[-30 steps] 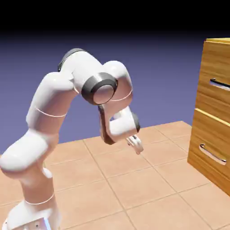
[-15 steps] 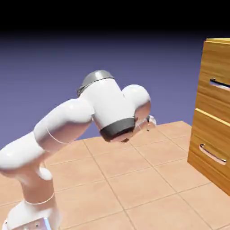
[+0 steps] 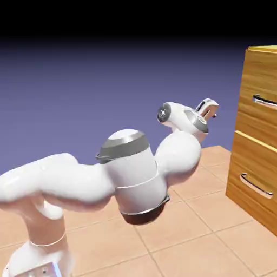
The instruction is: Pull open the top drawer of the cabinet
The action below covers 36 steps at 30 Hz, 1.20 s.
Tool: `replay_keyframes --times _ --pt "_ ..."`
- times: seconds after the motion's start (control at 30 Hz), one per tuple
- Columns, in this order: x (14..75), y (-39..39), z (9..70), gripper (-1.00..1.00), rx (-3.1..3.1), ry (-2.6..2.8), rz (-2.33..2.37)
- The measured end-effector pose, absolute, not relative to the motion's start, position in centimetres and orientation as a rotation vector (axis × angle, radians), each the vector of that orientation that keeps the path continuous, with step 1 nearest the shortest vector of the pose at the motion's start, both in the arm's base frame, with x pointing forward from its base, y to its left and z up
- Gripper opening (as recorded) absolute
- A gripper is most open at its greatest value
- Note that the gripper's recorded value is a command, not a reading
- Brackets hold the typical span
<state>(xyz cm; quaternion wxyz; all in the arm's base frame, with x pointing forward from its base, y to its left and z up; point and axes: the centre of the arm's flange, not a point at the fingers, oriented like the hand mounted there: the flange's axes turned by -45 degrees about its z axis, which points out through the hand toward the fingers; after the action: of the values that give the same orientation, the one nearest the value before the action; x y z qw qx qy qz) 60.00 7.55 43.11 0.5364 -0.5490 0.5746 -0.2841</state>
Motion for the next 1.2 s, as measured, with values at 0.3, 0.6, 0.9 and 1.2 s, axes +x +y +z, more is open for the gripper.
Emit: replay_keyframes --times 0.3,0.6,0.9,1.2 --pt "61.5 -6.9 50.0 1.0 -1.21 1.209 -1.209" --pt "65.6 -6.9 50.0 -1.0 -1.209 1.208 -1.209" --pt "57.4 -6.9 50.0 -1.0 -1.209 1.208 -1.21" --pt "47.4 -6.9 50.0 -1.0 -1.208 1.207 -1.21"
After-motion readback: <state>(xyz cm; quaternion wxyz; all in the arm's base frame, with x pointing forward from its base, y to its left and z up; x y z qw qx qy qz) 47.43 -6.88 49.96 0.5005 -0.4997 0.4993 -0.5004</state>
